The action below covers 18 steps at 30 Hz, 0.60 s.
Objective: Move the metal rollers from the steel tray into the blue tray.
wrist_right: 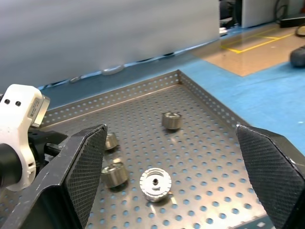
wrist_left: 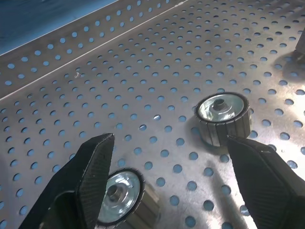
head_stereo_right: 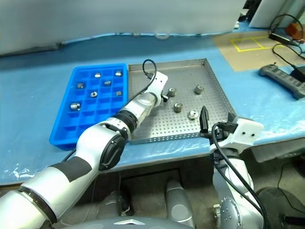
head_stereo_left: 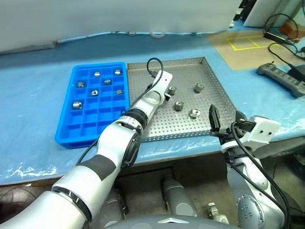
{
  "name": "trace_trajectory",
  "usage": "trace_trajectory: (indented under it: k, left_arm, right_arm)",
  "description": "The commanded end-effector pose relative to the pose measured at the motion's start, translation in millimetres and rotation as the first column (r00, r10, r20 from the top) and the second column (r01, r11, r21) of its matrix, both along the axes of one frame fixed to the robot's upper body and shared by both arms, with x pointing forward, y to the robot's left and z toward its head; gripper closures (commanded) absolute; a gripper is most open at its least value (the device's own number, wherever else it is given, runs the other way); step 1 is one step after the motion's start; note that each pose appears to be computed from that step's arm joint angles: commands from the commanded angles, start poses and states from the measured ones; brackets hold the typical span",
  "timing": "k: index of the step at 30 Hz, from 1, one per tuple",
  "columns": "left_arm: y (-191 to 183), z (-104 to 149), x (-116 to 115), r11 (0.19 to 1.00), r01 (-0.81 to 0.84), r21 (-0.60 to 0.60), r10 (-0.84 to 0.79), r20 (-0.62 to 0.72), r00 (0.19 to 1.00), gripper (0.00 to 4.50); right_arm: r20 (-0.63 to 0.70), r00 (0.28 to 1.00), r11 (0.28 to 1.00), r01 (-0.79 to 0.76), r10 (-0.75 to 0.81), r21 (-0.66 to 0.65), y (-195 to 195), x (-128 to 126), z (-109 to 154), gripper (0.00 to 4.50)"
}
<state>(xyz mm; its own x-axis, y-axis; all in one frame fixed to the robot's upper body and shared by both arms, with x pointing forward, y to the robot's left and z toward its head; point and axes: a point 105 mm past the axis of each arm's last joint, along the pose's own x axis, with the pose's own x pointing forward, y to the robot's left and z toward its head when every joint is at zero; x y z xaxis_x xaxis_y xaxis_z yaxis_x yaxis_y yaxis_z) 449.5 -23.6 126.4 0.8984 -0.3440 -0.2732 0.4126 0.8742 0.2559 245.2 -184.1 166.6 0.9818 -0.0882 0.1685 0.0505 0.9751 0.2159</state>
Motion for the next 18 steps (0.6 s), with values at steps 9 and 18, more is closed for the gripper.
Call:
trace_trajectory:
  k: [9,18]
  left_arm:
    - [26.7,15.6,12.3,0.968,-0.217,-0.129,0.22,0.015,0.975,0.43]
    - [39.4,10.8,14.3,0.942,-0.282,-0.182,0.283,-0.017,0.959,0.43]
  right_arm:
    - [0.043,0.999,0.999,0.032,-0.031,-0.016,-7.9,-4.7,10.9,0.0]
    - [0.01,1.0,1.0,0.017,-0.016,-0.019,-8.6,0.7,1.1,0.0]
